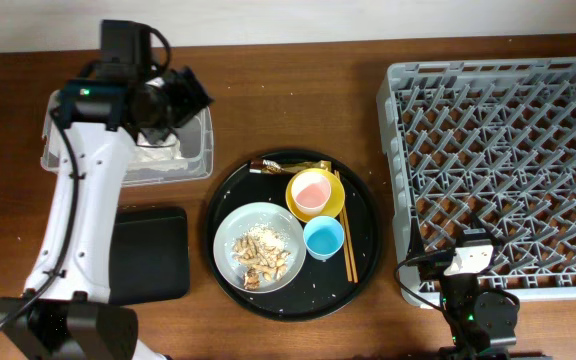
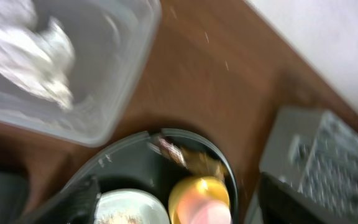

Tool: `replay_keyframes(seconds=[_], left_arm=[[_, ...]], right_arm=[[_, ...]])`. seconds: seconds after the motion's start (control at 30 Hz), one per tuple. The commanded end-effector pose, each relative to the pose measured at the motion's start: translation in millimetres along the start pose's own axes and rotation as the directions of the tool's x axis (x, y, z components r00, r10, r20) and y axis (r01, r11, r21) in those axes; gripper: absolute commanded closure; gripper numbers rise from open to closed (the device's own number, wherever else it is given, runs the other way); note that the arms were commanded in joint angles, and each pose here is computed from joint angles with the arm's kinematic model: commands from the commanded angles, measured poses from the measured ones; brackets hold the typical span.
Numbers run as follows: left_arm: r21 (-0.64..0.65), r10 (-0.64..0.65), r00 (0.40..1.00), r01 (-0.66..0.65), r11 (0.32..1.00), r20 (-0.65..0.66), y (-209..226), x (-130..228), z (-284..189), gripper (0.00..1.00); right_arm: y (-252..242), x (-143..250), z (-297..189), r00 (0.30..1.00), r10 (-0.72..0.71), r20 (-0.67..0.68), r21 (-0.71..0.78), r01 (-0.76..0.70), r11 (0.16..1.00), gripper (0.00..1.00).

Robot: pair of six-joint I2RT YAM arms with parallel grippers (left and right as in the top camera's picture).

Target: Sort waste into correct bins and load items into the dishwasher rack

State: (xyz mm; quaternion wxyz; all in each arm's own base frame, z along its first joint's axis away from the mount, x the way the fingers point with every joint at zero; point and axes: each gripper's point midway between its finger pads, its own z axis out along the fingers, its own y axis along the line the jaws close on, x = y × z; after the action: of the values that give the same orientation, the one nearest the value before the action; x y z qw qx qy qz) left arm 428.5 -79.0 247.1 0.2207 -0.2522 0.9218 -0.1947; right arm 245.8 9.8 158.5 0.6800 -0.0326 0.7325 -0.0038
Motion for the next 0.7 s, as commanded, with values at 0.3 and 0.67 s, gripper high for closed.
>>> replay_keyframes(seconds=[0.3, 0.67], left_arm=[[-0.141, -0.294, 0.956, 0.290, 0.947, -0.006, -30, 75, 17, 0.30], [-0.236, -0.358, 0.934, 0.348, 0.907, -0.003, -27, 94, 82, 0.29]], right_arm=[[-2, 4, 0, 1.000, 0.002, -0.007, 0.012, -0.002, 1.000, 0.02], [-2, 4, 0, 1.000, 0.002, -0.007, 0.012, -0.002, 1.000, 0.02]])
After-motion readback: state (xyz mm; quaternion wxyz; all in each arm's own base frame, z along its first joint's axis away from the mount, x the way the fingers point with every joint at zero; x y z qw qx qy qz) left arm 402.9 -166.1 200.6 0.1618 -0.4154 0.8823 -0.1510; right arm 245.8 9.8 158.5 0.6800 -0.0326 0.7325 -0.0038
